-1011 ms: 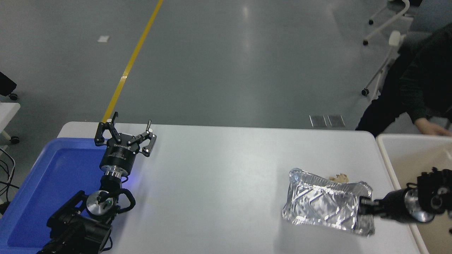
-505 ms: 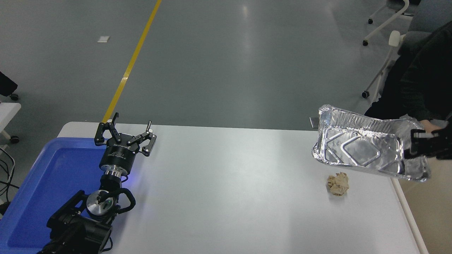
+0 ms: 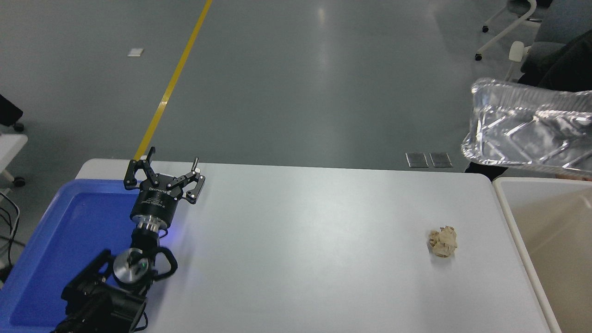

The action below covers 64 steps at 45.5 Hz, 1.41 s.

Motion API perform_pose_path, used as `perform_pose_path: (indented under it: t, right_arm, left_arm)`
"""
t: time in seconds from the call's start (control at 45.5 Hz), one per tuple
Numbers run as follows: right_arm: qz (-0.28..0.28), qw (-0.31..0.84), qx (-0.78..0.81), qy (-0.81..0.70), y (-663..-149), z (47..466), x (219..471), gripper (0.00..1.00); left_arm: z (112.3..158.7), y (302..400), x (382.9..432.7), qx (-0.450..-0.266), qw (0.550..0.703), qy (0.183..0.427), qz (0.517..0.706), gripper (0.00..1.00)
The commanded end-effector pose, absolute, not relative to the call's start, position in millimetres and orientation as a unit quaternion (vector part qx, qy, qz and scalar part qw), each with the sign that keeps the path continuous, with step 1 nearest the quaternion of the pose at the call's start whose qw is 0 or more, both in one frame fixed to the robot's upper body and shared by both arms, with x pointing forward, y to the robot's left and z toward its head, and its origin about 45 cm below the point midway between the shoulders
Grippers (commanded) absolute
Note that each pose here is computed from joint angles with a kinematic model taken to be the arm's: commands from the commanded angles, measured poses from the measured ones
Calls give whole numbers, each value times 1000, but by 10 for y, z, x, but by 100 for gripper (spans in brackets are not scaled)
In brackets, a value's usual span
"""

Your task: Pick up foil plate and place in dustbin

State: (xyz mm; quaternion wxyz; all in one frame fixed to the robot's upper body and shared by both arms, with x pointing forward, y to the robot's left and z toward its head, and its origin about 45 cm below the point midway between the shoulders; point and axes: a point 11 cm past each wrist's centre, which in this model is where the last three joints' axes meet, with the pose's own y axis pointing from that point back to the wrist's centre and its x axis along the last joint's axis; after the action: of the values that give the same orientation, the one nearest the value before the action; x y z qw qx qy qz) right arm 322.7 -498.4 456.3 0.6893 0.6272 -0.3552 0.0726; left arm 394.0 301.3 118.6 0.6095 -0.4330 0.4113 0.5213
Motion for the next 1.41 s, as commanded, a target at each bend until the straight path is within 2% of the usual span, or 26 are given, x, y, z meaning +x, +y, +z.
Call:
perform_pose_path:
  t: [0.0,0.176,0.33,0.484,0.615,0.769,0.945,0.967,1.099,1.143,1.385]
  right_arm:
    - [57,674,526,-515,-6104,4375,3080,0]
    - [22,628,461,-626,-6696,3858,2769,0]
    - [-18,602,421,-678,-6864,3206,2521,0]
    - [-55,567,395,-720,-6847,2595,2384,0]
    - [-62,546,377,-746,-6765,2092,2395,0]
    - [-66,540,328,-772,-6815,1528,2230,0]
    - [-68,537,321,-777,-6474,1009,2269,0]
    - [-72,535,323,-777,-6424,953,2269,0]
    - [-110,515,331,-783,-6176,638,2188,0]
    - [-120,509,336,-783,-6084,548,2187,0]
    - [-155,502,347,-777,-5798,231,2066,0]
  left_arm:
    - [1191,3012,3944,-433,610,411,521,99]
    - [1185,3014,3939,-433,609,411,521,99]
    - [1185,3014,3939,-433,609,411,521,99]
    - [1186,3017,3940,-434,609,411,522,99]
    - [1186,3017,3940,-434,609,411,522,99]
    - [1185,3014,3939,-433,609,411,521,99]
    - [1193,3016,3945,-435,609,411,521,99]
    - [1183,3020,3938,-434,608,411,522,99]
    - [1193,3016,3945,-435,609,411,521,99]
    - [1183,3020,3938,-434,608,411,522,99]
    - [1193,3016,3945,-435,609,411,521,99]
